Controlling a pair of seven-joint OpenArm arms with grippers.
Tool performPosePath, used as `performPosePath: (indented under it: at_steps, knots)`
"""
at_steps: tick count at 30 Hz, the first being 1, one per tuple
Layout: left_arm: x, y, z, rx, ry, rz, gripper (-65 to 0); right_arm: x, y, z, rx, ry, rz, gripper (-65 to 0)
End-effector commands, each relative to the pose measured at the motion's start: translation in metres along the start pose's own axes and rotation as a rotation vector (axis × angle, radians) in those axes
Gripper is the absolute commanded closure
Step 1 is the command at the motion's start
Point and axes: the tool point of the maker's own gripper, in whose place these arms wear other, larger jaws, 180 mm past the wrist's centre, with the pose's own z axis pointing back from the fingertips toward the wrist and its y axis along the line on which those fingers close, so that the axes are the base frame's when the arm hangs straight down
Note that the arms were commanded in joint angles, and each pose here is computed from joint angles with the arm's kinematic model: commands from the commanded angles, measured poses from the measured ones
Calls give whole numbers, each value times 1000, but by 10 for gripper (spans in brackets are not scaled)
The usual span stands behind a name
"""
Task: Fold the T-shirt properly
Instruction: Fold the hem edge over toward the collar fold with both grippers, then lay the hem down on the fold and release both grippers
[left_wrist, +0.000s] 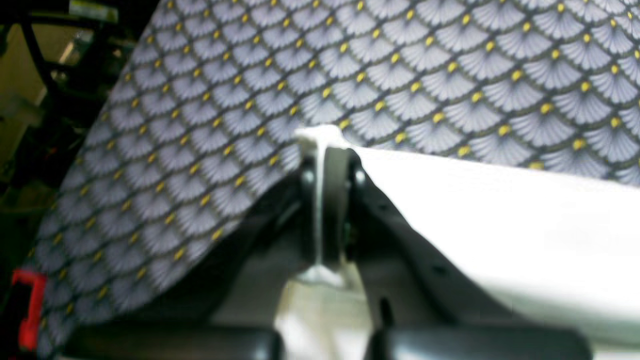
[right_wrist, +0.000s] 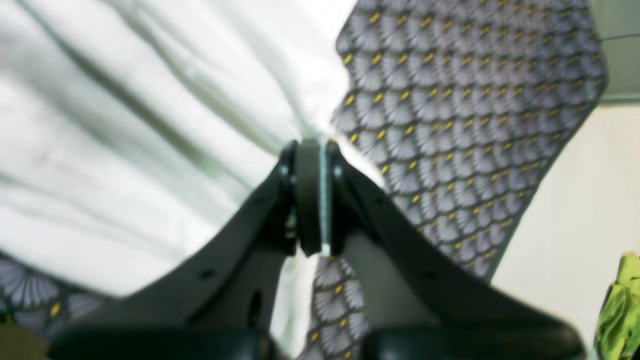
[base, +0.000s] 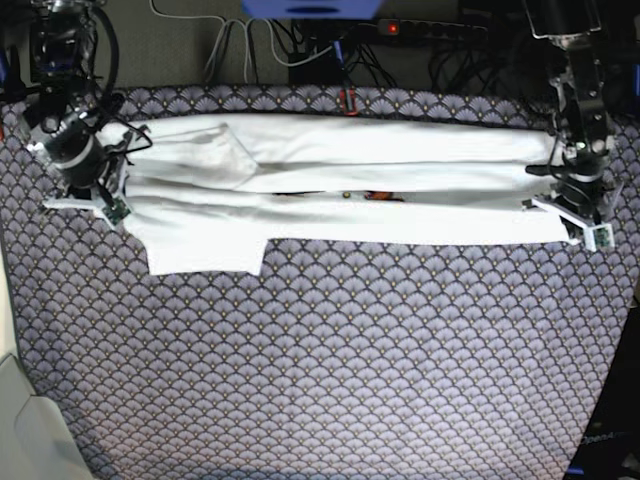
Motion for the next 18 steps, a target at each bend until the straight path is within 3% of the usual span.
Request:
performPosePath:
  at_steps: [1,18]
  knots:
    - [22,12,1,30,-64,-11,-5,8,-12,4,-32,-30,9,0]
    - [19,23,3,39,-53,-57,-4,0,-24,8,-52,-6,44,0]
